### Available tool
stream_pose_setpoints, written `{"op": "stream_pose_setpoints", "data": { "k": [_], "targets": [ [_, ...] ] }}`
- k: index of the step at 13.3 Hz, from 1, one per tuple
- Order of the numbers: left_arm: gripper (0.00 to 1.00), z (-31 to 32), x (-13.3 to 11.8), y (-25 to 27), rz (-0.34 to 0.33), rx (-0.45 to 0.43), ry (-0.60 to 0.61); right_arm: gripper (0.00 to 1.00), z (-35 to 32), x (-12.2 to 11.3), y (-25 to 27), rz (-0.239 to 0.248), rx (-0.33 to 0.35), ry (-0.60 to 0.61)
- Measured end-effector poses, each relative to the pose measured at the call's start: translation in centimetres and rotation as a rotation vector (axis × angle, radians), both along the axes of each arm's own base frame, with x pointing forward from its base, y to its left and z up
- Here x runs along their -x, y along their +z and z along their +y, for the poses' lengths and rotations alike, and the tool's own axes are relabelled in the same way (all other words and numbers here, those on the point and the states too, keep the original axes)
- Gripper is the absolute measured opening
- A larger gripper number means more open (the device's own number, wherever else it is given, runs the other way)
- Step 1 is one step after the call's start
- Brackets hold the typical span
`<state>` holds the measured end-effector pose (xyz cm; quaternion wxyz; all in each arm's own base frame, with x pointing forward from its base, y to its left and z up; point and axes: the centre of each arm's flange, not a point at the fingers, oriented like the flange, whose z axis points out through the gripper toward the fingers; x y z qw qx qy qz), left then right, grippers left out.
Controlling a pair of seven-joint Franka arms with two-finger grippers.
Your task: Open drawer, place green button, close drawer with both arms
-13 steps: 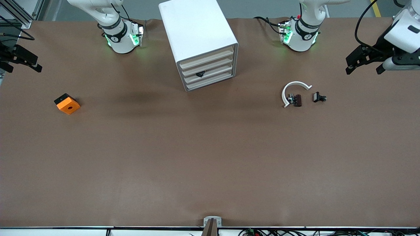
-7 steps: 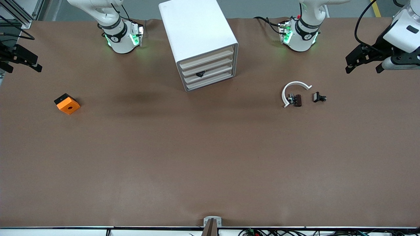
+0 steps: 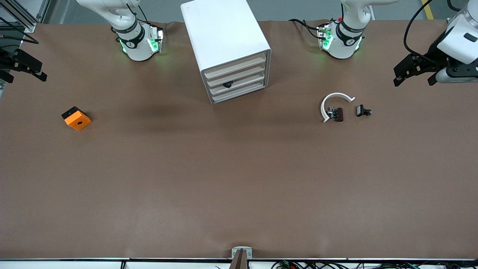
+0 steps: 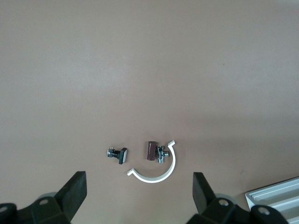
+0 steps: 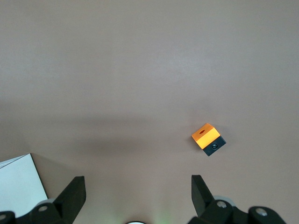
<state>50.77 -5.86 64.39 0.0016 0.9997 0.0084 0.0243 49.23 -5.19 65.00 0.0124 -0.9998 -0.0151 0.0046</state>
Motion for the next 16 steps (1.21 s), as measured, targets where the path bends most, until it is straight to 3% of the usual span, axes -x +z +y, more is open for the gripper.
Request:
{"op": "stream_pose_setpoints", "data": {
  "k": [16],
  "targets": [
    [1.0,0.38,-0.23,0.6,0.022,-0.044,-0.001,1.0,0.03,-0.04,-0.05,-0.002,0.0,0.002]
  ]
}}
